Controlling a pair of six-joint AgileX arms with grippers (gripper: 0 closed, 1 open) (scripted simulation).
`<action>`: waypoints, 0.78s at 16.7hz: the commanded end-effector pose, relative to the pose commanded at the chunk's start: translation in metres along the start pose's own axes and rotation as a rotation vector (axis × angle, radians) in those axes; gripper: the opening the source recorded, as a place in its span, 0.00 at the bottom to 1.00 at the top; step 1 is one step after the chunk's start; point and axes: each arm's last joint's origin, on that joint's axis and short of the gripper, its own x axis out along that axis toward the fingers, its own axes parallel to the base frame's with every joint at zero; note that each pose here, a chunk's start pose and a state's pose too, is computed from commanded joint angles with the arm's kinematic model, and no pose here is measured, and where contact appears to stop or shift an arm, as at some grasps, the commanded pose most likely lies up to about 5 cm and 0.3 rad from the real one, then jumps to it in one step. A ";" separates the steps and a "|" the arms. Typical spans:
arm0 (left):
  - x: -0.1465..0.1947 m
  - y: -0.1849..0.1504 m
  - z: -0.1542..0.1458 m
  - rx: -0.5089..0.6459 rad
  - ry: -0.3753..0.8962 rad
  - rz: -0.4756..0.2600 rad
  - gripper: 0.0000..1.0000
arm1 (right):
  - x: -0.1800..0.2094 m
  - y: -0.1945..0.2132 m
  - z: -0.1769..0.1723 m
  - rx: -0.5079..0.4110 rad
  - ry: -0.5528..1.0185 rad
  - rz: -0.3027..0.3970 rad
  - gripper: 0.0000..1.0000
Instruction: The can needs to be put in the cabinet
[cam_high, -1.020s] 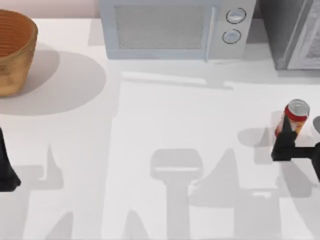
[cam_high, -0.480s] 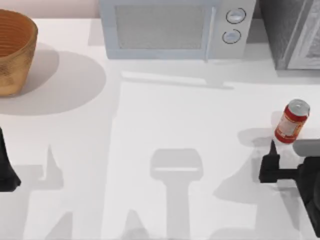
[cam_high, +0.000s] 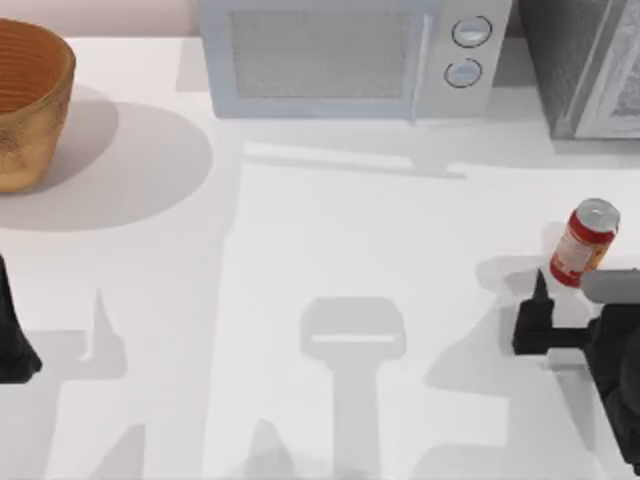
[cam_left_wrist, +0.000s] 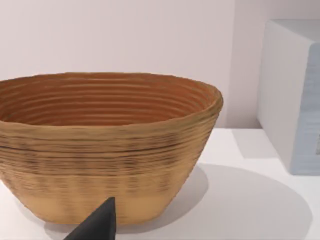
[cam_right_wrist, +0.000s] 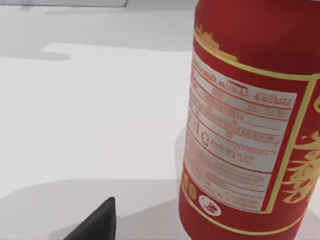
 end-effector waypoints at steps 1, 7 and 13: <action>0.000 0.000 0.000 0.000 0.000 0.000 1.00 | 0.003 0.000 0.001 0.001 -0.005 0.001 1.00; 0.000 0.000 0.000 0.000 0.000 0.000 1.00 | 0.021 0.000 0.001 -0.001 -0.004 0.000 1.00; 0.000 0.000 0.000 0.000 0.000 0.000 1.00 | 0.040 -0.001 0.003 -0.001 -0.004 0.001 1.00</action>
